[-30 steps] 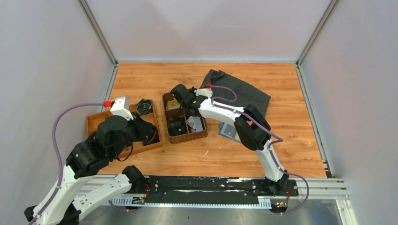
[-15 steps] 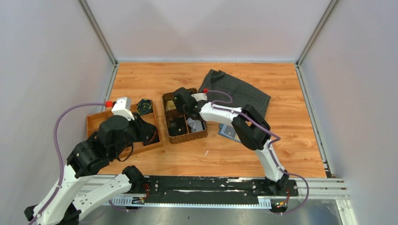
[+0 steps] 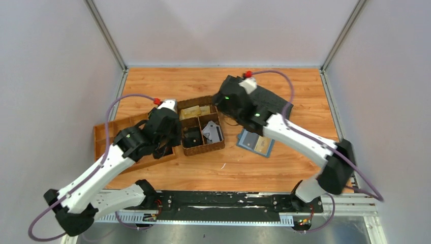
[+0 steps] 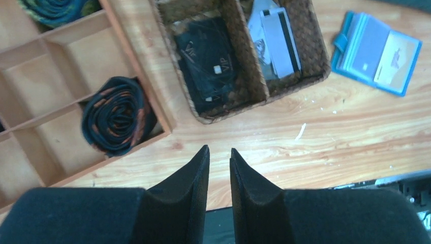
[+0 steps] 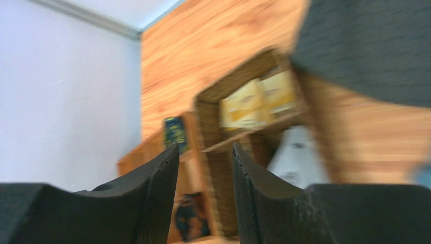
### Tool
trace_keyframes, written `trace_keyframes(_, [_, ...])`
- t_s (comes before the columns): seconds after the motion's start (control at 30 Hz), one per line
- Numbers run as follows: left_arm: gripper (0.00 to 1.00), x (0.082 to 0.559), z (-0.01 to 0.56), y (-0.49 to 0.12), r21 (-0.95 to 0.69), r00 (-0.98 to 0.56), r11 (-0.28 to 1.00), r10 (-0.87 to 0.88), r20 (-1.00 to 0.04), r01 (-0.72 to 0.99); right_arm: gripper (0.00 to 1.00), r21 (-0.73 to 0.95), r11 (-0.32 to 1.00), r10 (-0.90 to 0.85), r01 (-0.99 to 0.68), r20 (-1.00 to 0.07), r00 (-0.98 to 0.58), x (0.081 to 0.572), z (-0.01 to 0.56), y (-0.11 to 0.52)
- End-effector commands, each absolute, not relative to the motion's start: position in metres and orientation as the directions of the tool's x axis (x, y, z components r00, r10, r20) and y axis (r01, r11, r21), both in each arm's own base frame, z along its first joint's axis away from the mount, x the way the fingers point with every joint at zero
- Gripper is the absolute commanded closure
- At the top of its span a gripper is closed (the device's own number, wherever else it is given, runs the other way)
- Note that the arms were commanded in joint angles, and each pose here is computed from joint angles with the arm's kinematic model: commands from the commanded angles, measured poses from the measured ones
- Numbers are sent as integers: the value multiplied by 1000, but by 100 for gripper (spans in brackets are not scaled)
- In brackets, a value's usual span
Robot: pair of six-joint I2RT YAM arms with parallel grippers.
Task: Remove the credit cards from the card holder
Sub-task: Place the credit card in the storage box, then remove the credit card from the card holder.
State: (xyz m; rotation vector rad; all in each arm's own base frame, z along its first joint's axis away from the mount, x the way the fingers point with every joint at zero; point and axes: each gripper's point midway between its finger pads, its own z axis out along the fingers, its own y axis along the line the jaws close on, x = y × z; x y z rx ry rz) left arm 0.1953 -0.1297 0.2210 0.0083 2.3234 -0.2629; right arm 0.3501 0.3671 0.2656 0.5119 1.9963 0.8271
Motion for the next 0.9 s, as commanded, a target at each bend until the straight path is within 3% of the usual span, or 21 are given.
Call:
trace_keyframes(0.0, [76,210,224,-179,-256,-725,940,-13,-689,227,56,317,940,329,123,-759,-562,326,186,226])
trace_keyframes(0.17, [70,229,223,-247,-395,-760,861,-15,-650,320,58,277,950,294,144,-635,-714,280,118,136])
trace_keyframes(0.33, [68,230,217,-334,-531,-790,737,6,-614,418,60,361,915,365,180,-553,-748,251,95,98])
trace_keyframes(0.57, [68,230,191,-441,-659,-850,591,88,-520,465,62,594,778,486,203,-364,-795,240,73,98])
trace_keyframes(0.87, [69,250,109,-485,-656,-901,636,161,-403,407,65,657,736,437,166,-272,-858,245,57,111])
